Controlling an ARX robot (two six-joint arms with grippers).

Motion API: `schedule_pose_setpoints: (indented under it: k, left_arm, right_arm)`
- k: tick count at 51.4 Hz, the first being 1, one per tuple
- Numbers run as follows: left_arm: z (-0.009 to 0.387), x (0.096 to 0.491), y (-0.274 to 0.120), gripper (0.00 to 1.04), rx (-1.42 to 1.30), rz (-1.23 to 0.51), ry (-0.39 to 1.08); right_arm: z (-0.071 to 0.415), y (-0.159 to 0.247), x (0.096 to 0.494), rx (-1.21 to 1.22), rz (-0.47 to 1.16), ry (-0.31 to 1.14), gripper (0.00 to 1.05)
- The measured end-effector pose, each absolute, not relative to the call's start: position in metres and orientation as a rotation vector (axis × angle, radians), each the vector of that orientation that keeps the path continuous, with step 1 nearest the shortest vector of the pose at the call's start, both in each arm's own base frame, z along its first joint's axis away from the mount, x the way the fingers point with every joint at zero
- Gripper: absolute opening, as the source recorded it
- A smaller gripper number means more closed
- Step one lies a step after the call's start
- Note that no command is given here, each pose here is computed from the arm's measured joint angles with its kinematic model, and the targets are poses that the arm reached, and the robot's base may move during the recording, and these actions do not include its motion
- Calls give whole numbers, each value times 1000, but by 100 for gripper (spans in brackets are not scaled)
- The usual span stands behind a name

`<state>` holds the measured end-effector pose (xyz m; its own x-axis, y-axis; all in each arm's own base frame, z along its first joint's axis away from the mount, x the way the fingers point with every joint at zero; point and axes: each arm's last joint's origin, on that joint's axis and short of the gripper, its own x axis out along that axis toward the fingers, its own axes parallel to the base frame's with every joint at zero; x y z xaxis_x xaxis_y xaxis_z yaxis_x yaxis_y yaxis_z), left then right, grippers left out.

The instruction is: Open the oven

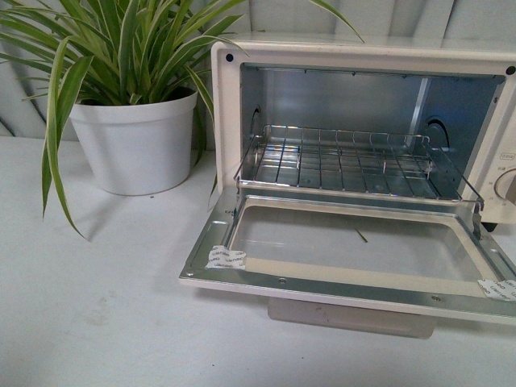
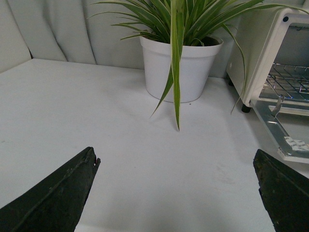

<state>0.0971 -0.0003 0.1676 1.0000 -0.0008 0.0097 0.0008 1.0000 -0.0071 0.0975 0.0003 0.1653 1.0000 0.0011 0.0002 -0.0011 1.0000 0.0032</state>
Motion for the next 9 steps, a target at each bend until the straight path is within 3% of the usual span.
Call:
schedule_pose_setpoints:
  k: [9]
  left_arm:
    - [168,97,0,98,-7,-1,-10]
  right_arm:
    - [165,0,97,3,1,0,95]
